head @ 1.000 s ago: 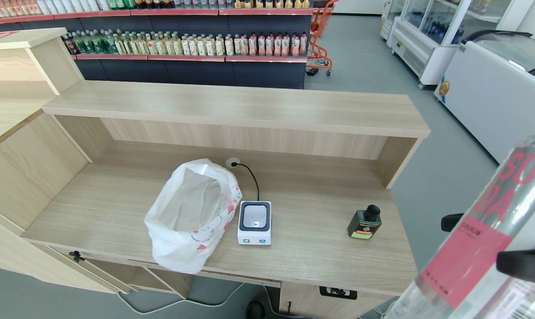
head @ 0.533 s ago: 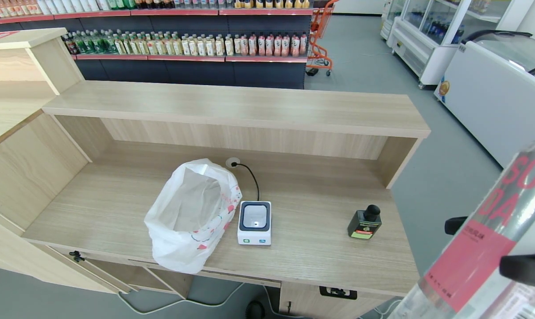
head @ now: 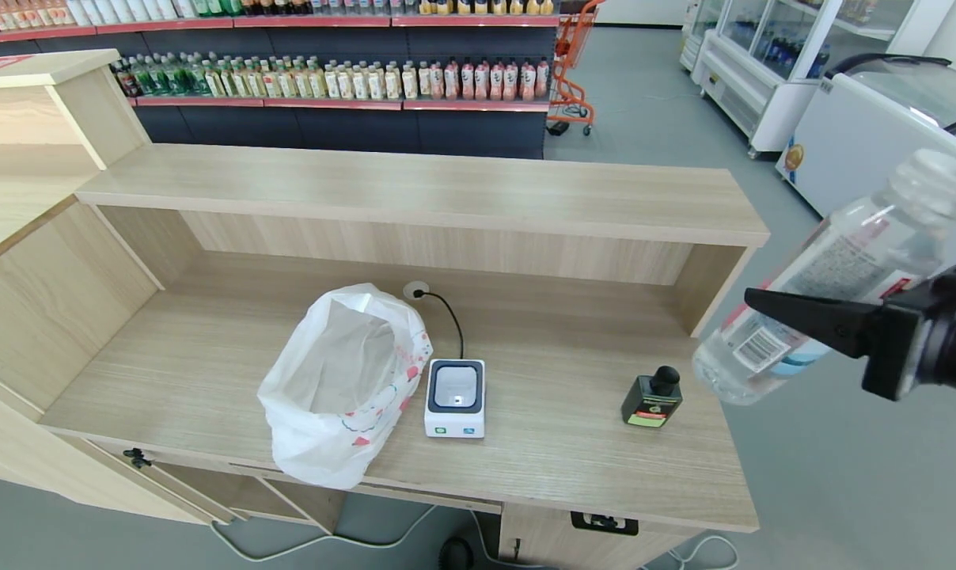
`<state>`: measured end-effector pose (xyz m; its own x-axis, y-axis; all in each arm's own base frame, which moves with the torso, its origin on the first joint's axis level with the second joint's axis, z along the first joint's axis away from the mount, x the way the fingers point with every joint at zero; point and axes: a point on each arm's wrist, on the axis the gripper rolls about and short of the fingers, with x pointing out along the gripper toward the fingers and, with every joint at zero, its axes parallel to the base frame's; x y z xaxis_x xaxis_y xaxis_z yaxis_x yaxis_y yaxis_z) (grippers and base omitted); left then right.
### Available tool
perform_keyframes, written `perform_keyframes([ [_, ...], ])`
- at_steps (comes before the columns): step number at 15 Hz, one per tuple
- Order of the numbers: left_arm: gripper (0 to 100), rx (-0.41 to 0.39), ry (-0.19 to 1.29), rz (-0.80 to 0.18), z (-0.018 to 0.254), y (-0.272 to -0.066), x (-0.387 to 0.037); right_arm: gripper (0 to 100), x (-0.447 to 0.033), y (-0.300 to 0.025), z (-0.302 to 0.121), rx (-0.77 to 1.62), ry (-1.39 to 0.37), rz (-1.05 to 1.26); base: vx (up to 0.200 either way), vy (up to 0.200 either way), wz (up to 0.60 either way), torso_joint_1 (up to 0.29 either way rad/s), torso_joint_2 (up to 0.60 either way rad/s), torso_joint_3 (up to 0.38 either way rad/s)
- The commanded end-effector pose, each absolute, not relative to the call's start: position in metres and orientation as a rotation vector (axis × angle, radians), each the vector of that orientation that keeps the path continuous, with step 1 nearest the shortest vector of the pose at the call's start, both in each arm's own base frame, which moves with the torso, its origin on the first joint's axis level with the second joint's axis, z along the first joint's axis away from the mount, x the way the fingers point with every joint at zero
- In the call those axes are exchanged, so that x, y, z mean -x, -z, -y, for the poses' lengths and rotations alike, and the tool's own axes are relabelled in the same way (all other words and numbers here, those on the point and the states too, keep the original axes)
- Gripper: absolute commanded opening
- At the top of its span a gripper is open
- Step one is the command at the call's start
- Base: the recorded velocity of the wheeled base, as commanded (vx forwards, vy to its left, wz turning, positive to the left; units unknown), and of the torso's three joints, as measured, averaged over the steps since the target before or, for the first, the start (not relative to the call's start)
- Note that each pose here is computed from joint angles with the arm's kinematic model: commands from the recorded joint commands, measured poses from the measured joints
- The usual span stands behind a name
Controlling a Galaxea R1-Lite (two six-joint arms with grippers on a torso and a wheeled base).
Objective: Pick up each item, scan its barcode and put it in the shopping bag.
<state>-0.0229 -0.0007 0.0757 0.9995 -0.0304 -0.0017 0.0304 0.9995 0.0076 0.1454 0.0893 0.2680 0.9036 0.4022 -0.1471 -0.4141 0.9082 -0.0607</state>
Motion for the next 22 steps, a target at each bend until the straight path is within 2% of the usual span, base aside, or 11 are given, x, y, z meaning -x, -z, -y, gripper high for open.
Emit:
perform_keyframes([
  [1, 0, -0.008, 0.031, -0.001, 0.001, -0.076, 0.023, 0, -0.17, -0.252, -0.086, 0.224, -0.298, -0.182, 0.0, 0.0, 0.0, 0.0, 0.0, 0.0],
  [3, 0, -0.008, 0.031, -0.003, 0.001, -0.076, 0.023, 0, -0.173, -0.244, -0.079, 0.328, -0.265, -0.162, 0.0, 0.0, 0.0, 0.0, 0.0, 0.0],
  [7, 0, -0.008, 0.031, -0.003, 0.001, -0.076, 0.023, 0, -0.158, -0.219, -0.071, 0.356, -0.258, -0.12, 0.0, 0.0, 0.0, 0.0, 0.0, 0.0],
  [16, 0, -0.009, 0.031, -0.001, 0.001, -0.076, 0.023, 0, -0.155, -0.214, -0.065, 0.42, -0.243, -0.125, 0.0, 0.0, 0.0, 0.0, 0.0, 0.0],
  [22, 0, -0.009, 0.031, -0.001, 0.001, -0.076, 0.023, 0, -0.158, -0.219, -0.066, 0.418, -0.242, -0.112, 0.0, 0.2, 0.0, 0.006, 0.0, 0.001],
])
